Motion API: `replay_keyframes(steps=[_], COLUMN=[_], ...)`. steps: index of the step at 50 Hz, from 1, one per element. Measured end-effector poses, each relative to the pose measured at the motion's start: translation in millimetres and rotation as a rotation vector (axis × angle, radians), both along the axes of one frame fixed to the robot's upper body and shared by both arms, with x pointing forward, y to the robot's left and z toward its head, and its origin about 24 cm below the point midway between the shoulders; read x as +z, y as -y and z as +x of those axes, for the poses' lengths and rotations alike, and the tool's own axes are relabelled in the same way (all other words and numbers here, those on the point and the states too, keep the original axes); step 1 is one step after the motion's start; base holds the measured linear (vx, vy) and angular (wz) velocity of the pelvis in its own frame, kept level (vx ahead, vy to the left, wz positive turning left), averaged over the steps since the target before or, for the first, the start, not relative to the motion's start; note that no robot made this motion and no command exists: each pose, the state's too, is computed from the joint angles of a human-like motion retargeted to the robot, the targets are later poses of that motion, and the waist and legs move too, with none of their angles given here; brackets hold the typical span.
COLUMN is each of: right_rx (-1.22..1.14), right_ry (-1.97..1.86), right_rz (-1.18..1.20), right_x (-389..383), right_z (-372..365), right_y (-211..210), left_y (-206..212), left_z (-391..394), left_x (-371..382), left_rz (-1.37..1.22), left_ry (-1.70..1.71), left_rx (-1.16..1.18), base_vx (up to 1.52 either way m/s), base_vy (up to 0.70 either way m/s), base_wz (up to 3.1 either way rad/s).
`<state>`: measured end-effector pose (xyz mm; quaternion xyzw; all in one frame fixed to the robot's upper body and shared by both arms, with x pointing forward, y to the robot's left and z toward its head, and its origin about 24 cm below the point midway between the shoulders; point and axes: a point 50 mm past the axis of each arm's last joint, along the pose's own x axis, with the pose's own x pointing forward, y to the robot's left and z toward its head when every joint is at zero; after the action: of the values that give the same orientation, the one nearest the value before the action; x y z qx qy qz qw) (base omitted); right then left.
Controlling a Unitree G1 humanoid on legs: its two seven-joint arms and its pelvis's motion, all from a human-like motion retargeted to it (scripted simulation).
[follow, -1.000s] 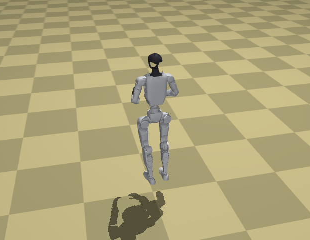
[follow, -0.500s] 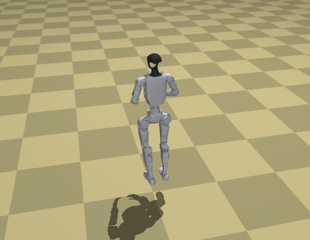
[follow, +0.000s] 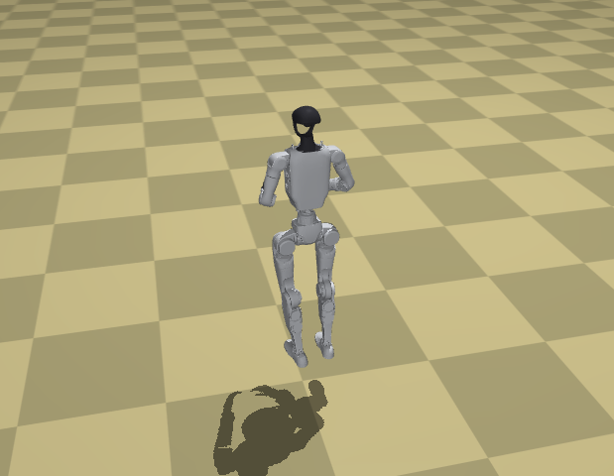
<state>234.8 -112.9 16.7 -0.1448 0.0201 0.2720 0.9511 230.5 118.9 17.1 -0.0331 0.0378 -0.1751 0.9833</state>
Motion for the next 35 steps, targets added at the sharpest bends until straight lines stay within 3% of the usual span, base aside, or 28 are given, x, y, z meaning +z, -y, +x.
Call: replay_keyframes(steps=[35], right_rx=[0.016], right_ry=[0.072], right_rz=[-0.001], right_x=[12.7], right_z=[2.8], right_y=[-0.4], left_y=[-2.7], left_z=[-2.4], left_x=[7.1], left_rz=[0.108], left_ry=[0.089], left_rx=[0.0], base_vx=[0.0], base_vy=[0.0], base_wz=[0.0])
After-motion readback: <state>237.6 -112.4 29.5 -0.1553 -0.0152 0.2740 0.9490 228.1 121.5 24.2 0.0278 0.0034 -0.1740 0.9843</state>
